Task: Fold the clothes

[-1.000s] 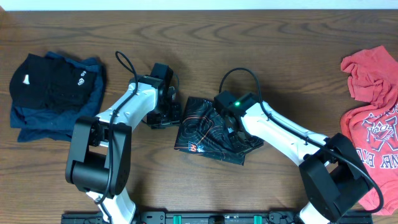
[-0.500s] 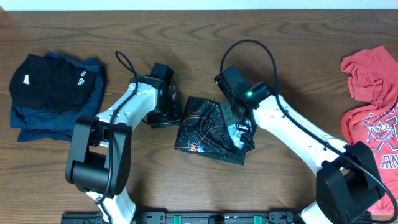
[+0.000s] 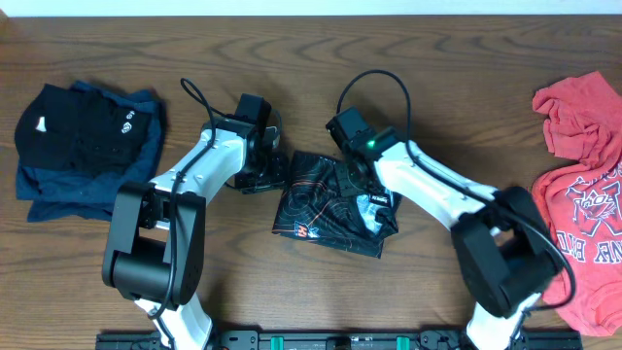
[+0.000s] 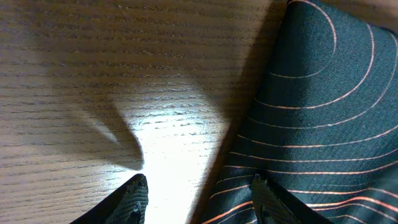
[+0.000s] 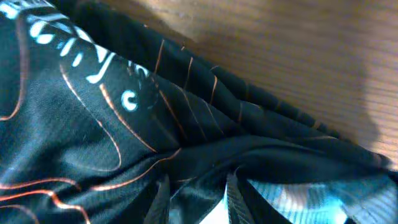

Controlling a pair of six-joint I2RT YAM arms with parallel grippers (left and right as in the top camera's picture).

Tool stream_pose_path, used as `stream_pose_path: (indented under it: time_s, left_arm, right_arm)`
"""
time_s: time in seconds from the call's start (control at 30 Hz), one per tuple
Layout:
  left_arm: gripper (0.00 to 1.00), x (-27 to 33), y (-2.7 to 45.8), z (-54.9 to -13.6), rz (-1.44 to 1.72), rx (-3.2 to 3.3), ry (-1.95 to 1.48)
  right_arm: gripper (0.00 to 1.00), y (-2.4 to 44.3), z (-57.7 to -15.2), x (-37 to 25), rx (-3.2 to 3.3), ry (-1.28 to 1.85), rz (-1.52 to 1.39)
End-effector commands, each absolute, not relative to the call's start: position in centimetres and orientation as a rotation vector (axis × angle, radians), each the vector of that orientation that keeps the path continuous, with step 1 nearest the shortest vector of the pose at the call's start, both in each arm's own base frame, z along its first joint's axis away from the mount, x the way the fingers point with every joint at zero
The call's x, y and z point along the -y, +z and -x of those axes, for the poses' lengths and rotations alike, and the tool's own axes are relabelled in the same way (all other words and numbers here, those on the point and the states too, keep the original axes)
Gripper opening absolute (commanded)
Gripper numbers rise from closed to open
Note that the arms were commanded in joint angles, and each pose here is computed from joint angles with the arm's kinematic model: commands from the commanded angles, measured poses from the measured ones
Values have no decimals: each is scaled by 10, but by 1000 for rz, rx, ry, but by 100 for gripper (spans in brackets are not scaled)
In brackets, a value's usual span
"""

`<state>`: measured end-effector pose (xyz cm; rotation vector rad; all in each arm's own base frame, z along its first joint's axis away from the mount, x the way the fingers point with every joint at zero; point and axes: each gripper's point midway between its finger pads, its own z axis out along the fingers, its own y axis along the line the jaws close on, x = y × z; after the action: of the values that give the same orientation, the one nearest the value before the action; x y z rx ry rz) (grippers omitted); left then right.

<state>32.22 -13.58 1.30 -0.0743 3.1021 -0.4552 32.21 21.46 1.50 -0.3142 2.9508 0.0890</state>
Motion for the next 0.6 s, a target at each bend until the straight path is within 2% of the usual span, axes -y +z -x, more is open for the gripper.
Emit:
stream_pose_path:
  time_s: [0.0, 0.03, 0.1, 0.43, 0.5, 0.57]
  left_arm:
    - [56, 139, 15, -325, 41, -3097, -468]
    - [56, 139, 15, -324, 41, -3098, -468]
    - [56, 139, 15, -324, 42, -3101, -466]
    - [56, 139, 15, -323, 42, -3104, -465]
    - [55, 139, 15, -322, 43, -3107, -465]
    - [55, 138, 15, -322, 43, -3110, -464]
  right_arm:
    - [9, 13, -329, -215, -2942, 97, 244]
    - [3, 14, -331, -215, -2930, 89, 241]
    - [1, 19, -339, -209, -2900, 41, 208]
    - [11, 58, -358, -161, -2796, -145, 84]
    - [17, 56, -354, -154, -2820, -168, 75]
    - [15, 54, -348, -148, -2845, -200, 75]
